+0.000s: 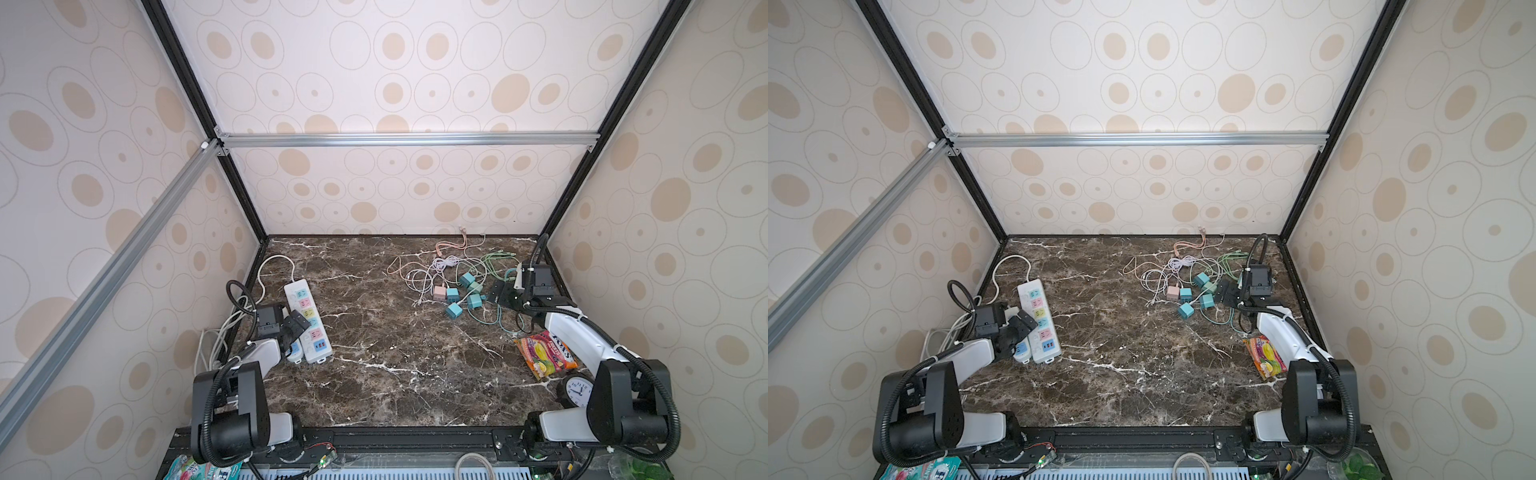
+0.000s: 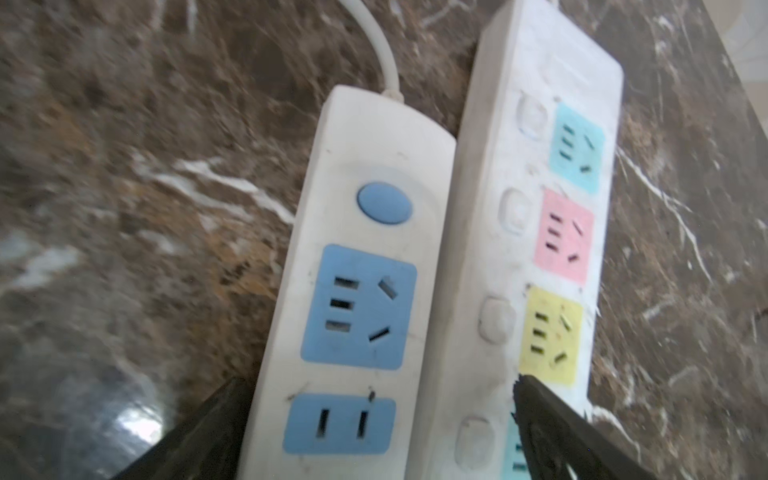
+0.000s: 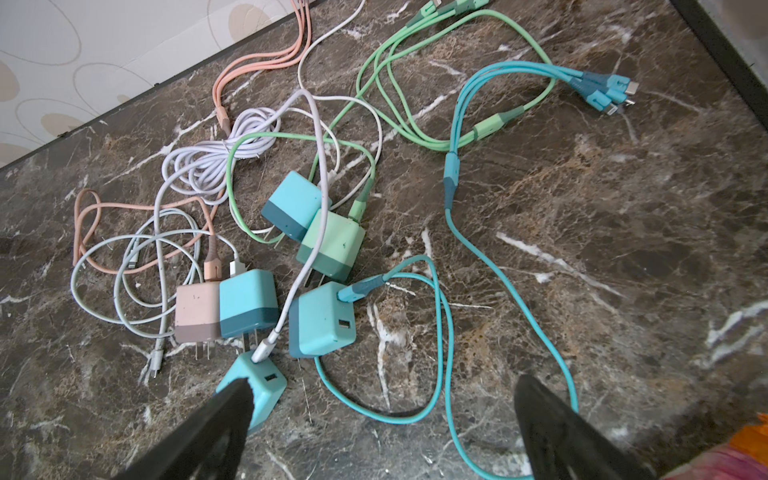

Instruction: Insert the plug

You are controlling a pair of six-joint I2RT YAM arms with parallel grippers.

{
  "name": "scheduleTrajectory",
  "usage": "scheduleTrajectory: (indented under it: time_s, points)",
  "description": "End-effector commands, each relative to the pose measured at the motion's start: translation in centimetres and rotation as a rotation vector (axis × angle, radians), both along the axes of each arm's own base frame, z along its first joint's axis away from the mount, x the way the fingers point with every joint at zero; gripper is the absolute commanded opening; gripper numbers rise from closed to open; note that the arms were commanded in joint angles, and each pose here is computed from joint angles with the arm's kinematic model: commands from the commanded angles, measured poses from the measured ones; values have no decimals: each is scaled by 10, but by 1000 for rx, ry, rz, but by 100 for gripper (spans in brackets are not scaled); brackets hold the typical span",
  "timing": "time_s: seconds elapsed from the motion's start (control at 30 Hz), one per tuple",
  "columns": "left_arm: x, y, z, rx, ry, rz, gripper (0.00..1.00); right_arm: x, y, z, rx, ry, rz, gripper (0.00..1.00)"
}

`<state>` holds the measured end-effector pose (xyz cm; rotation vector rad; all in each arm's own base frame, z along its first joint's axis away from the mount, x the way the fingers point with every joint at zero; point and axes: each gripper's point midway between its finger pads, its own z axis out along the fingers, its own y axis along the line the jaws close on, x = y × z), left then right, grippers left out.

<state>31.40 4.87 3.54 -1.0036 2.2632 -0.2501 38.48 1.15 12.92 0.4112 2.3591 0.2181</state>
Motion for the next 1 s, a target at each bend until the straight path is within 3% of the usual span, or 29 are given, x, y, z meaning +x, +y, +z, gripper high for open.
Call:
scheduleTrajectory:
  time_s: [0.0, 0.3, 0.63, 0.97]
  points:
    - [-17, -34, -16, -98, 51, 0, 98, 7, 1, 7, 19, -14, -6, 100]
    - [-13, -110, -7, -132, 31, -121, 98, 13, 8, 7, 61, -21, 10, 100]
    - [14, -191, 4, -76, 39, -300, 98, 11, 13, 10, 65, -29, 27, 100]
    - [32, -233, 29, 148, 40, -470, 98, 8, 26, 16, 115, -39, 51, 100]
